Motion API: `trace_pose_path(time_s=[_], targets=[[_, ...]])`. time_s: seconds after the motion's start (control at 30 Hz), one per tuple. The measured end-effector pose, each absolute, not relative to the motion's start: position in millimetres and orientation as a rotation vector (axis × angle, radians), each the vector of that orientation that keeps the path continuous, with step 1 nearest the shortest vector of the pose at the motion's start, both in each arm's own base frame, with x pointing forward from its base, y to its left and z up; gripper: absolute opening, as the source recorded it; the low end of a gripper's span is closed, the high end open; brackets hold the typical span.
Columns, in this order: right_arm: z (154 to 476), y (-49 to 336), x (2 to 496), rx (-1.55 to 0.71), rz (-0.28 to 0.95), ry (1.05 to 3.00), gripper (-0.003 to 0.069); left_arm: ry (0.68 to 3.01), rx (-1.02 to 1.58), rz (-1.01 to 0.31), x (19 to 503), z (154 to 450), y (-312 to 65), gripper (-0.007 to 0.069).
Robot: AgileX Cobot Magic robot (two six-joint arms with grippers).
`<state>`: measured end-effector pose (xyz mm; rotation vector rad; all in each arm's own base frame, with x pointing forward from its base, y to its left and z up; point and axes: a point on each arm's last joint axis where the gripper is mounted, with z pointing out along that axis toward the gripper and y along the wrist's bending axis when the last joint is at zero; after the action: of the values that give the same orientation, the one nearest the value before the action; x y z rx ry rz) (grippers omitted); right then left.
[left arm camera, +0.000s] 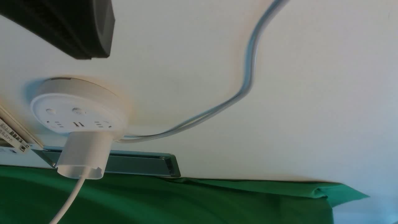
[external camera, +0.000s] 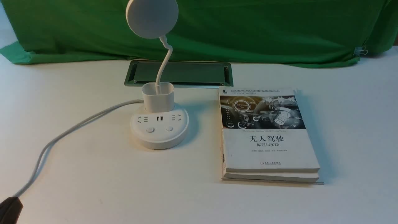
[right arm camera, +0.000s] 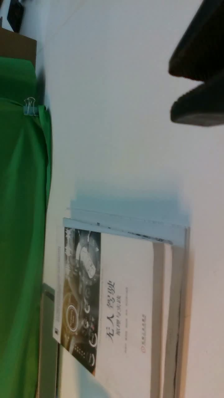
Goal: Turn on the desk lamp on the white desktop with your hand.
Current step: 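Press the power button on the lamp base to turn the lamp on with the left gripper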
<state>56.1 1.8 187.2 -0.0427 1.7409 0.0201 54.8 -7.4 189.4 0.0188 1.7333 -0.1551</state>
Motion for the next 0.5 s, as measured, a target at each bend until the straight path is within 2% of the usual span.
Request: trace_pose_path(time_s=[0.5], targets=[[187.2, 1.8, 56.1, -0.043, 0.020, 1.741, 0.0237, 1.732, 0.019, -0.155, 54.8, 189.5, -7.4, 0.0001]])
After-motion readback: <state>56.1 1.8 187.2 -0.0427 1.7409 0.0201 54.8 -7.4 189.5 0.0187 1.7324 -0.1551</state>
